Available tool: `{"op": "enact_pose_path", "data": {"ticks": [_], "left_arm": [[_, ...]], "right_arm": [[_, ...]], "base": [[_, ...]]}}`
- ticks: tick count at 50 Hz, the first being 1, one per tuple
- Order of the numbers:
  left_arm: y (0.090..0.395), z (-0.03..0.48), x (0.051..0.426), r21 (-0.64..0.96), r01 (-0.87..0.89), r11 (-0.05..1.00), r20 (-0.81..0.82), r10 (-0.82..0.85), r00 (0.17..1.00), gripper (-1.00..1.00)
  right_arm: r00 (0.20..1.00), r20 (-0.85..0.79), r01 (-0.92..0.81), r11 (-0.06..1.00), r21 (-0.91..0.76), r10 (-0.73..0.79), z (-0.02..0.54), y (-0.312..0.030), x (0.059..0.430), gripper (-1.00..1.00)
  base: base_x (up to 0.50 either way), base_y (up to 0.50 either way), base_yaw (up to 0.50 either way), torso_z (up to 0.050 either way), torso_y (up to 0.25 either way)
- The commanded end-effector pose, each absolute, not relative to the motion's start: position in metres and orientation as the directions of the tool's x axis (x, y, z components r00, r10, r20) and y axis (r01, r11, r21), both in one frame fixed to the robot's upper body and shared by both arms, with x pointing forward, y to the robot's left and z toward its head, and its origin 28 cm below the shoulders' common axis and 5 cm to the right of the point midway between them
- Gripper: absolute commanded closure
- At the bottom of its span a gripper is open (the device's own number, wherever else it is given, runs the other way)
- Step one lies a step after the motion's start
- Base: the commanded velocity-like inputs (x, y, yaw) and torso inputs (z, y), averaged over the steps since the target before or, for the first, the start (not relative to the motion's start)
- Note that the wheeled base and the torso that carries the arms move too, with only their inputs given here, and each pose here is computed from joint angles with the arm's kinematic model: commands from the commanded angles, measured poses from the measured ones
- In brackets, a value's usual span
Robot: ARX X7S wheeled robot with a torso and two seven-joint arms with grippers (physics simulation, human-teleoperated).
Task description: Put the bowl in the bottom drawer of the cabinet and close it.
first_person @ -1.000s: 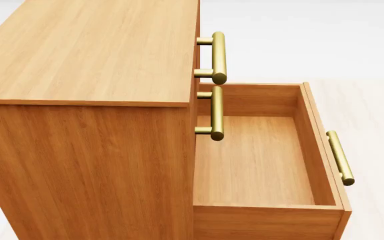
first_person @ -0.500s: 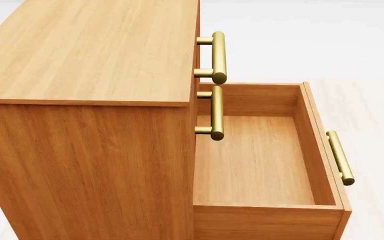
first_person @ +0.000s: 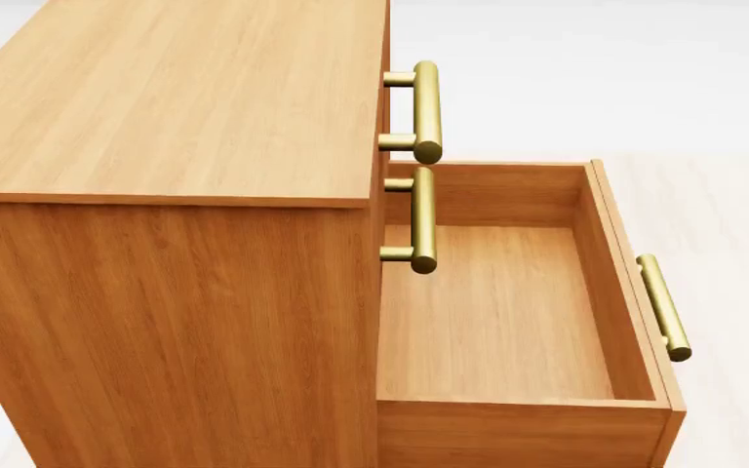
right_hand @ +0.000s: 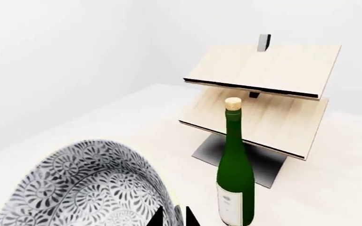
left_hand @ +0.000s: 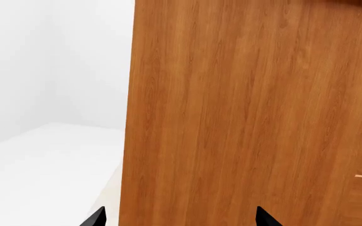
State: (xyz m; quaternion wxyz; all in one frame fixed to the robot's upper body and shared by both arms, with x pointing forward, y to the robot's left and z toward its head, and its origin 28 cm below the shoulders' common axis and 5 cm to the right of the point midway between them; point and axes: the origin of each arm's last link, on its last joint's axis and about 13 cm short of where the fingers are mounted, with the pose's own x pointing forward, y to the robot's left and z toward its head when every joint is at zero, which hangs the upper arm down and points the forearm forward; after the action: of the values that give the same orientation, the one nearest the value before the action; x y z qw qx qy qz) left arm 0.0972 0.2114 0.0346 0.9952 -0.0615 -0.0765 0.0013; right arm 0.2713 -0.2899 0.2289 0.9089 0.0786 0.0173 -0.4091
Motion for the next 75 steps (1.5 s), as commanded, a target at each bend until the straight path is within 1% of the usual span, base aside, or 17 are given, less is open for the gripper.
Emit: {"op": "enact_pose_path", "data": {"ticks": [1,19,31,35,54,75], "left_arm": [[0.211,0.037,0.097,-0.125,0.006,0.992,0.151,0.013,0.988,-1.00],[0.211,0.043,0.095,-0.126,0.006,0.992,0.149,0.013,0.989,-1.00],[0.211,0.043,0.096,-0.127,0.004,0.992,0.148,0.015,0.989,-1.00],[0.211,0.042,0.096,-0.124,0.004,0.992,0.148,0.014,0.989,-1.00],[0.212,0.040,0.097,-0.132,0.004,0.991,0.148,0.016,0.989,-1.00],[0.212,0.041,0.097,-0.132,0.005,0.991,0.147,0.015,0.989,-1.00]], "right_arm": [[0.689,-0.022,0.722,0.682,0.117,-0.725,0.260,-0.286,0.276,1.00],[0.715,-0.004,0.695,0.711,0.105,-0.699,0.278,-0.281,0.292,1.00],[0.737,-0.036,0.674,0.732,0.101,-0.675,0.283,-0.280,0.308,1.00],[0.748,-0.034,0.662,0.743,0.102,-0.662,0.291,-0.276,0.314,1.00],[0.805,-0.047,0.593,0.797,0.117,-0.592,0.296,-0.255,0.342,1.00],[0.841,-0.047,0.541,0.836,0.092,-0.539,0.305,-0.235,0.365,1.00]], "base": [[0.00,0.00,0.00,0.000,0.000],[0.00,0.00,0.00,0.000,0.000],[0.00,0.00,0.00,0.000,0.000],[0.00,0.00,0.00,0.000,0.000],[0.00,0.00,0.00,0.000,0.001],[0.00,0.00,0.00,0.000,0.000]]}}
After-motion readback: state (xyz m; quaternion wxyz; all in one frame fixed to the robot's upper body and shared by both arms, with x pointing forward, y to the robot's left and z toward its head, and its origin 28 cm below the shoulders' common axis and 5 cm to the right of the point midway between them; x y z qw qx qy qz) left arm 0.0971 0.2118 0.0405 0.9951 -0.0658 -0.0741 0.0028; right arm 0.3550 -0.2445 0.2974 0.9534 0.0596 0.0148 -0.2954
